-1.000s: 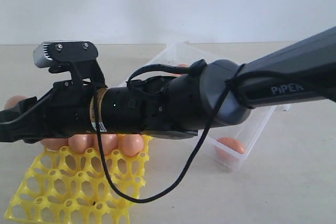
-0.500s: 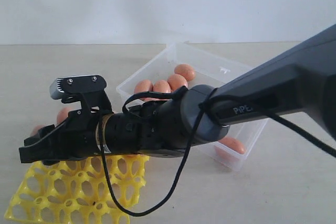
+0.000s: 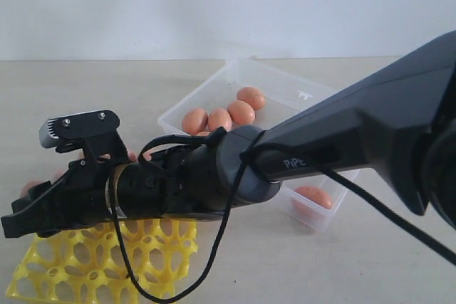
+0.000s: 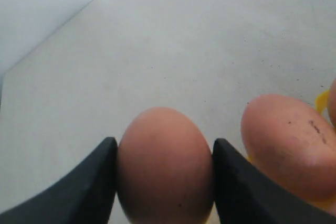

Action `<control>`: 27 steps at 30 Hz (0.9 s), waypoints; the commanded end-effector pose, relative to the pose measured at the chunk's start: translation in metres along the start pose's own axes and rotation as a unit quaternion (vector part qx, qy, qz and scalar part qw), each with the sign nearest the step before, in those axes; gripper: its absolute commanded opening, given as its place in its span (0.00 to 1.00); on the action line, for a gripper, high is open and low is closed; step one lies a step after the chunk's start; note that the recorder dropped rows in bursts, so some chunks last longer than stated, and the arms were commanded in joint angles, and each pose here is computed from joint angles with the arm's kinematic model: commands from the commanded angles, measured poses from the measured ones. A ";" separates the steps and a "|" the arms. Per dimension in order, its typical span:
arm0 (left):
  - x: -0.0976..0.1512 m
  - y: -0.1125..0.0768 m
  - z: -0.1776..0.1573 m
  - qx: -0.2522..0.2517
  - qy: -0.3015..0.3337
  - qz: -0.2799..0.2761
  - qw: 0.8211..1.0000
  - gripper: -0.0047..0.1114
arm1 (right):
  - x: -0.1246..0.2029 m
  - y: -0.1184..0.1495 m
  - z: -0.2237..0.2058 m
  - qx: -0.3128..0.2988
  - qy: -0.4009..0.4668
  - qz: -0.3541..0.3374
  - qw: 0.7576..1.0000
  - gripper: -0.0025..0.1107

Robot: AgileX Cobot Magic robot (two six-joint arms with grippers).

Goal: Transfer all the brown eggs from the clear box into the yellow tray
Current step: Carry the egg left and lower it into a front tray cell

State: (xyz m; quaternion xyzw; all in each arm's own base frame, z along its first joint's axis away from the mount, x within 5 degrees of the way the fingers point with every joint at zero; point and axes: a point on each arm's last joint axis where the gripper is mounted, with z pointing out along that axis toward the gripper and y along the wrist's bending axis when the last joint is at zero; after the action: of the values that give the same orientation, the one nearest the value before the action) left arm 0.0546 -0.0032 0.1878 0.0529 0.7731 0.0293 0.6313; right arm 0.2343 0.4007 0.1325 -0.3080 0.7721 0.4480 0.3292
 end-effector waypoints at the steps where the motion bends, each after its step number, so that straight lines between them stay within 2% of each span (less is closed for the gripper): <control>1: 0.000 0.000 0.000 0.003 -0.004 0.004 1.000 0.00 | 0.010 -0.005 0.004 0.014 0.021 -0.019 1.000 0.02; 7: 0.000 0.000 0.000 0.003 -0.004 0.004 1.000 0.00 | 0.012 -0.008 0.005 0.025 0.028 -0.047 0.998 0.04; 10: 0.000 0.000 0.000 0.003 -0.004 0.004 1.000 0.00 | 0.012 -0.008 0.005 0.026 0.031 -0.077 0.996 0.14; 11: 0.000 0.000 0.000 0.003 -0.004 0.004 1.000 0.00 | 0.012 -0.008 0.005 0.026 0.031 -0.087 0.995 0.24; 13: 0.000 0.000 0.000 0.003 -0.004 0.004 1.000 0.00 | 0.012 -0.008 0.005 0.026 0.031 -0.101 0.994 0.34; 20: 0.000 0.000 0.000 0.003 -0.004 0.004 1.000 0.00 | 0.012 -0.009 0.005 0.028 0.034 -0.134 0.990 0.36; 23: 0.000 0.000 0.000 0.003 -0.004 0.004 1.000 0.00 | 0.012 -0.009 0.005 0.027 0.035 -0.136 0.990 0.51; 27: 0.000 0.000 0.000 0.003 -0.004 0.004 1.000 0.00 | 0.012 -0.009 0.005 0.027 0.035 -0.137 0.990 0.52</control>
State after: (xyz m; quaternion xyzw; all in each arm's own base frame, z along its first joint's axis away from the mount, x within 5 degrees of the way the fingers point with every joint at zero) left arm 0.0546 -0.0032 0.1878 0.0529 0.7731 0.0293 0.6313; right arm 0.2333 0.3999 0.1177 -0.4181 0.7427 0.3715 0.3684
